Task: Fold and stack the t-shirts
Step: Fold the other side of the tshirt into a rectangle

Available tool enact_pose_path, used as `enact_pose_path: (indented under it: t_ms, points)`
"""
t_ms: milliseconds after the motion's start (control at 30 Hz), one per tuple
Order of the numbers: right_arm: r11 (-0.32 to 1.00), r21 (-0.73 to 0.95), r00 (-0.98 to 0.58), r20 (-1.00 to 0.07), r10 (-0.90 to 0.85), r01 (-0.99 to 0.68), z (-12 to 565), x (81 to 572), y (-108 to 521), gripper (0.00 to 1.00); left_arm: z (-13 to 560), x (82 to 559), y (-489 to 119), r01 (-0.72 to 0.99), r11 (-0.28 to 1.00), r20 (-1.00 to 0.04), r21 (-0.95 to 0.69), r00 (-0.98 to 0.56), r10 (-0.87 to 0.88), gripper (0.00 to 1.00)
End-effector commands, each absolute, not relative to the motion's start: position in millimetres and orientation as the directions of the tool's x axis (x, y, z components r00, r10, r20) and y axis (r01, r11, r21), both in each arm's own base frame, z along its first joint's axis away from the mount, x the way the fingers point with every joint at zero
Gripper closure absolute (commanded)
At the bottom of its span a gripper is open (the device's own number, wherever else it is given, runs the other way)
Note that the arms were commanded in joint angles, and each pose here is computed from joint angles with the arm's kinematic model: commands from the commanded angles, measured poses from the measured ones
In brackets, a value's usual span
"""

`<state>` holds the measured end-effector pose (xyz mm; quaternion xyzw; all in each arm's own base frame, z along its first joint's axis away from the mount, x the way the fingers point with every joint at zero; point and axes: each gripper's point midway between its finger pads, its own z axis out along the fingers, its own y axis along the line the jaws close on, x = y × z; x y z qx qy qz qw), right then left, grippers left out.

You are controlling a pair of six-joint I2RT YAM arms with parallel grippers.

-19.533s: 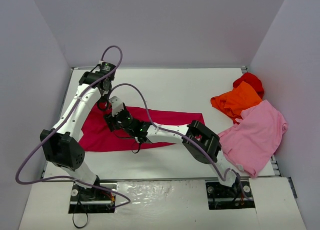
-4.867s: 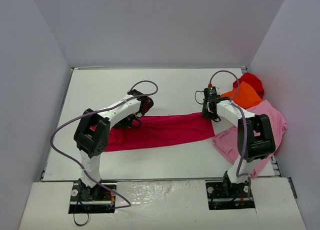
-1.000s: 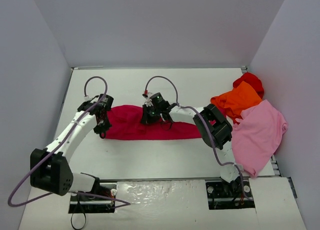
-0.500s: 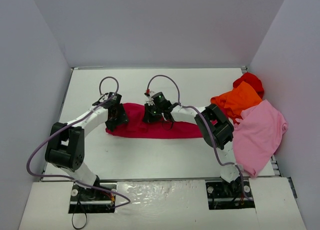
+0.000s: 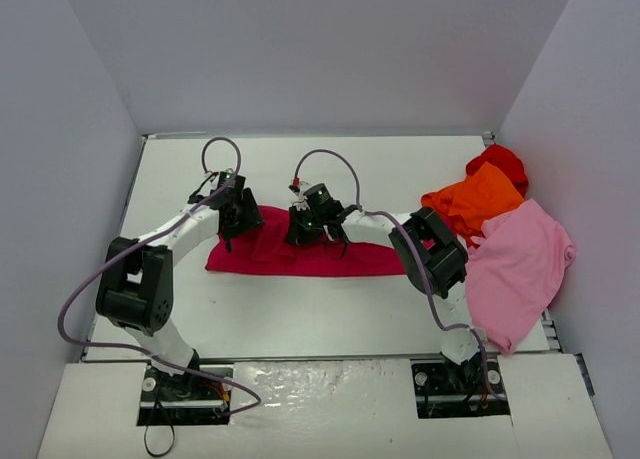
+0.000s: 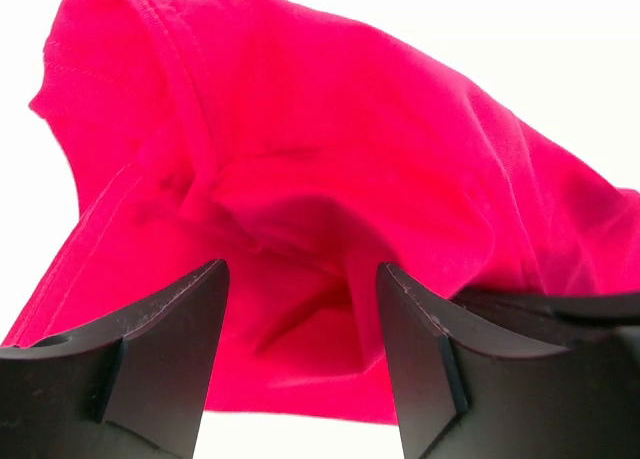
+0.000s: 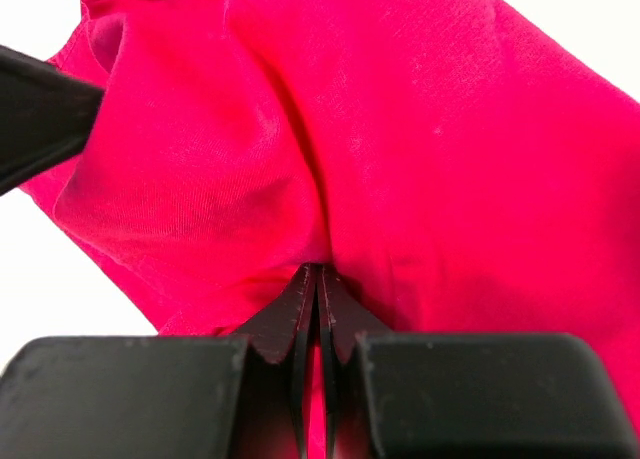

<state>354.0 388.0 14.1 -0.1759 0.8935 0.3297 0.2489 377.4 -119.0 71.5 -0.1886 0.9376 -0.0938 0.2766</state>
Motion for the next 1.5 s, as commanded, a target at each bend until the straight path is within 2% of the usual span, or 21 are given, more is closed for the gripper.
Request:
enact_pose_path:
  t_ms: [0, 67, 133, 200, 267, 433, 567, 633, 800, 900, 1133, 1267, 1400, 1467]
  points:
    - [0.805, 0.416, -0.868, -0.441, -0.229, -0.423, -27, 326, 353, 1.0, 85, 406, -123, -0.278, 0.906, -0.54, -0.319, -0.733, -0.415, 0.43]
    - [0.805, 0.417, -0.869, -0.439, -0.228, -0.422, -28, 326, 353, 1.0, 77, 408, -123, -0.278, 0.908, -0.533, -0.314, -0.74, -0.41, 0.51]
    - [0.806, 0.416, -0.869, -0.44, -0.226, -0.421, -27, 327, 352, 1.0, 71, 407, -130, -0.263, 0.906, -0.511, -0.331, -0.757, -0.406, 0.68]
    - [0.807, 0.415, -0.869, -0.44, -0.226, -0.42, -28, 327, 352, 1.0, 66, 407, -132, -0.26, 0.905, -0.502, -0.338, -0.763, -0.407, 0.91]
    - [0.809, 0.415, -0.871, -0.438, -0.225, -0.417, -28, 327, 351, 1.0, 66, 405, -133, -0.258, 0.904, -0.498, -0.341, -0.766, -0.407, 1.0]
    - [0.808, 0.416, -0.872, -0.432, -0.228, -0.417, -31, 326, 351, 1.0, 80, 401, -126, -0.265, 0.907, -0.522, -0.327, -0.75, -0.407, 1.0]
    - [0.809, 0.415, -0.875, -0.425, -0.232, -0.417, -35, 324, 351, 1.0, 113, 397, -111, -0.282, 0.917, -0.57, -0.281, -0.72, -0.396, 1.0]
    - [0.809, 0.415, -0.875, -0.424, -0.233, -0.417, -35, 324, 351, 1.0, 119, 386, -100, -0.31, 0.921, -0.558, -0.236, -0.733, -0.389, 1.0]
    - [0.81, 0.411, -0.874, -0.426, -0.235, -0.418, -36, 325, 350, 1.0, 189, 373, -56, -0.368, 0.925, -0.655, -0.096, -0.677, -0.337, 1.0]
    - [0.812, 0.408, -0.875, -0.422, -0.238, -0.417, -38, 323, 349, 1.0, 206, 369, -31, -0.412, 0.909, -0.675, -0.058, -0.655, -0.34, 1.0]
    - [0.819, 0.397, -0.876, -0.418, -0.24, -0.414, -40, 320, 344, 1.0, 205, 361, 2, -0.453, 0.891, -0.661, 0.003, -0.67, -0.339, 1.0]
    - [0.818, 0.399, -0.876, -0.418, -0.24, -0.415, -39, 319, 344, 1.0, 197, 364, -1, -0.437, 0.899, -0.638, -0.009, -0.69, -0.342, 1.0]
    - [0.82, 0.399, -0.877, -0.418, -0.237, -0.411, -40, 319, 344, 1.0, 183, 370, -11, -0.408, 0.913, -0.6, -0.033, -0.722, -0.344, 0.96]
    - [0.818, 0.399, -0.876, -0.419, -0.238, -0.413, -40, 320, 345, 1.0, 180, 370, -13, -0.398, 0.917, -0.589, -0.034, -0.733, -0.34, 0.83]
